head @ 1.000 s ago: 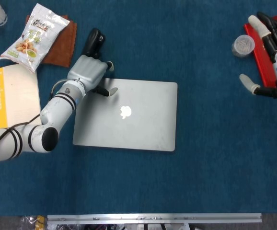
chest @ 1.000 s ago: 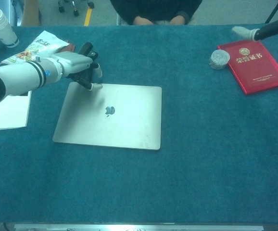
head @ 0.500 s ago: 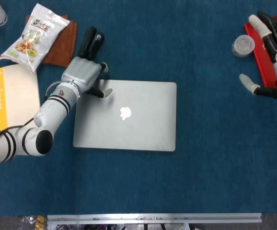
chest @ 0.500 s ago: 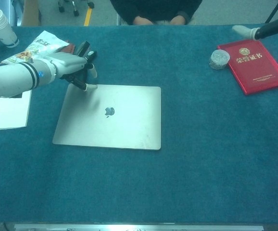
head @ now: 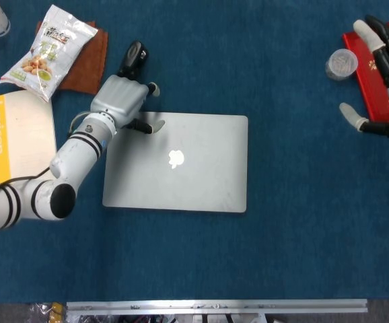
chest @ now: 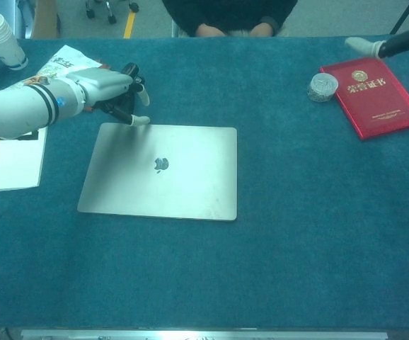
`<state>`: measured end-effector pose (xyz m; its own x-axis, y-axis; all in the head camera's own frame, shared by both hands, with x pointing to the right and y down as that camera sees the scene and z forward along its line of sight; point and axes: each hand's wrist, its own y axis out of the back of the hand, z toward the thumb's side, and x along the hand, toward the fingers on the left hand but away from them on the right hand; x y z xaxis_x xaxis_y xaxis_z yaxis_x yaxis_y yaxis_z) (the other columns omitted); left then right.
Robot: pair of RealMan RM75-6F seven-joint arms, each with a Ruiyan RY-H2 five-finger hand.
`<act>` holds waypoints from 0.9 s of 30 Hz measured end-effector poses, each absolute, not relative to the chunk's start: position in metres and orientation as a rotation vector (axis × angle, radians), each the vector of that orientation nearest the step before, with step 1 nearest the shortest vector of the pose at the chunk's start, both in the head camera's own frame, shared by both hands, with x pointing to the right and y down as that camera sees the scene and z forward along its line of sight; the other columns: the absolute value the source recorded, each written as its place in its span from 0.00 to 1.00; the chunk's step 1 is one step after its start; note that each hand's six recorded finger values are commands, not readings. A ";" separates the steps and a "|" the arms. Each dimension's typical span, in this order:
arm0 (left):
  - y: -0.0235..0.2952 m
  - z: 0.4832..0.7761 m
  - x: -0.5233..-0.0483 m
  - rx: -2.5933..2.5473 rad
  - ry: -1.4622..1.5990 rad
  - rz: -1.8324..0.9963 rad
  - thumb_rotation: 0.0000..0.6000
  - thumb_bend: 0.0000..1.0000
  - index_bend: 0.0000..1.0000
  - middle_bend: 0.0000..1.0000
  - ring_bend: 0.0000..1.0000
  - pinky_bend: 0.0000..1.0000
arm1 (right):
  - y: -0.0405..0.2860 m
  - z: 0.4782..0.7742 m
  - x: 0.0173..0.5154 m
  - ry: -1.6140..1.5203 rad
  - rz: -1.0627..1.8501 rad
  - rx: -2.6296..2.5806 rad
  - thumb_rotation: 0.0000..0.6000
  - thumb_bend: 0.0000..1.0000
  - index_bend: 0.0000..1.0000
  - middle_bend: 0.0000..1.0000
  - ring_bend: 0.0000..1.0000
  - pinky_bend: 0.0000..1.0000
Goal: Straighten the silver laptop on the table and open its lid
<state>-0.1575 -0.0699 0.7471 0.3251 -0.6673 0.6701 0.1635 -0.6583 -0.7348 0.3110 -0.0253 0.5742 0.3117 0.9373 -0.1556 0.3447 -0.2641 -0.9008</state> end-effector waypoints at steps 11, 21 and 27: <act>-0.073 0.690 -0.183 -1.862 0.663 -1.302 0.52 0.28 0.22 0.34 0.06 0.00 | -0.018 0.577 0.310 -1.131 0.930 -1.792 1.00 0.20 0.00 0.01 0.00 0.02; -0.061 0.643 -0.243 -1.804 0.884 -1.239 1.00 0.28 0.20 0.23 0.06 0.00 | -0.001 0.583 0.287 -1.030 0.900 -1.854 1.00 0.22 0.00 0.01 0.00 0.02; -0.044 0.628 -0.281 -1.748 0.987 -1.217 1.00 0.28 0.19 0.20 0.05 0.00 | 0.010 0.591 0.267 -0.974 0.877 -1.921 1.00 0.22 0.00 0.01 0.00 0.02</act>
<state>-0.2814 -0.0443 0.6278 0.2420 -0.9022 0.3569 -0.1628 -0.4004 -0.9017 0.2670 0.0102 0.5912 0.4648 0.8577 -0.2198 0.3085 -0.3896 -0.8678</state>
